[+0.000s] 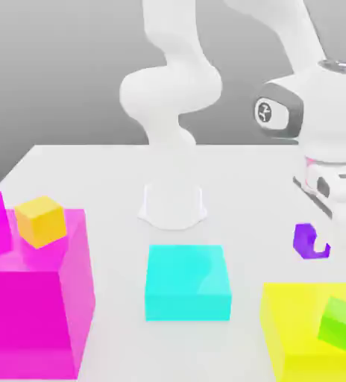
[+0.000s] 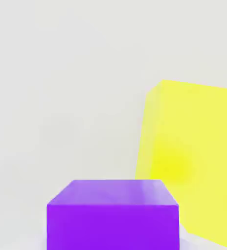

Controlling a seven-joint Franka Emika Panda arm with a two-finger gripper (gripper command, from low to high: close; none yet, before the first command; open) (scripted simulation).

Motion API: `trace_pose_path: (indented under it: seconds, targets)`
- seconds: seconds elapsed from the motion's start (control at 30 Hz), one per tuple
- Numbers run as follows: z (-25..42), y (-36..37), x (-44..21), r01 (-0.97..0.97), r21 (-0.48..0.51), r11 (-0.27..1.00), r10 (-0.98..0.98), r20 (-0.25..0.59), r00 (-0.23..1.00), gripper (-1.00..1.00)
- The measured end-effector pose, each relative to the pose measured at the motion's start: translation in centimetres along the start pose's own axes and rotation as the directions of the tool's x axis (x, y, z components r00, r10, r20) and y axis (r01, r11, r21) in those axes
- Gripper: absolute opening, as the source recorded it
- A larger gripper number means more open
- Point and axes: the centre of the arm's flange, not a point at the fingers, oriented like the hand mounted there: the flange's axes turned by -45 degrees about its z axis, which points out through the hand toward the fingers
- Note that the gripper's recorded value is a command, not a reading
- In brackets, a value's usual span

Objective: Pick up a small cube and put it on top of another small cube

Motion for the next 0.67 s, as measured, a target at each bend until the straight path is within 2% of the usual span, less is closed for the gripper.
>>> trace_pose_path:
  seconds: [0.2,0.4,0.53,0.57,0.67]
  targets:
    - [-7.5,5.1,-14.8,-0.180,-0.005,0.984,0.180,0.011,0.984,-1.00]
    - [-12.9,3.3,-29.6,-0.351,0.013,0.936,0.351,0.017,0.936,-1.00]
    - [-10.6,0.8,-37.4,-0.440,0.027,0.898,0.440,0.019,0.898,-1.00]
    - [-9.8,0.6,-37.9,-0.446,0.028,0.895,0.445,0.019,0.895,1.00]
    - [-9.8,0.6,-37.9,-0.446,0.028,0.895,0.445,0.019,0.895,1.00]
